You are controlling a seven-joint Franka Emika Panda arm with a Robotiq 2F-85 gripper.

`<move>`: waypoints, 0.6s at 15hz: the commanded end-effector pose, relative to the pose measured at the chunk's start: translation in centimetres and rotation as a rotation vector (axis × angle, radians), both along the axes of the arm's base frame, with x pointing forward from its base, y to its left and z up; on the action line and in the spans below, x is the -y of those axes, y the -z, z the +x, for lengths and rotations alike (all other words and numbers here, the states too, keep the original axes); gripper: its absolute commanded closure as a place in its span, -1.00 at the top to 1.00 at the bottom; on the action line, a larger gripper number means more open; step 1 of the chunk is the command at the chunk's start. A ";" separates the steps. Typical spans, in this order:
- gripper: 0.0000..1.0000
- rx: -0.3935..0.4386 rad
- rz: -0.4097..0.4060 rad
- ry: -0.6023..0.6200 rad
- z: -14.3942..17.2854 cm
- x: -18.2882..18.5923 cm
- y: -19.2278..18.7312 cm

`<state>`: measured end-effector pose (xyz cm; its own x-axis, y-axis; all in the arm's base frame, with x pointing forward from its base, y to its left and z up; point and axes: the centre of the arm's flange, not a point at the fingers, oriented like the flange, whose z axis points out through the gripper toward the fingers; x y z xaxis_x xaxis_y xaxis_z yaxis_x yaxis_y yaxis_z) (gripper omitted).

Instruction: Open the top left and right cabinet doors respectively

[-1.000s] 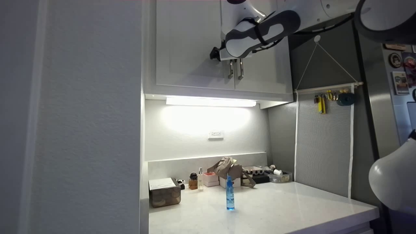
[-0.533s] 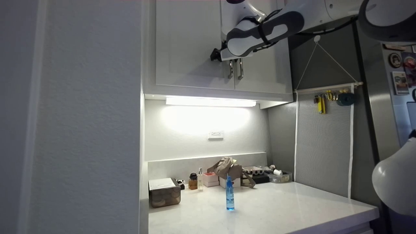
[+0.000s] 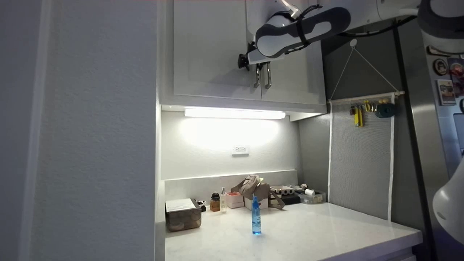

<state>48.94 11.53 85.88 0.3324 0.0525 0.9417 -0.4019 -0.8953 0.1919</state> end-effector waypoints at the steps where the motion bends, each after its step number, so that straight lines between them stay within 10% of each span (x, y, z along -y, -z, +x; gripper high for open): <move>1: -0.38 -0.028 0.009 -0.034 -0.5 -0.4 0.8; 9: -0.61 -0.027 0.018 -0.068 -1.9 -0.1 1.6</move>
<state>48.44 11.46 86.02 0.3369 0.0339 0.9409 -0.3604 -0.9186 0.1621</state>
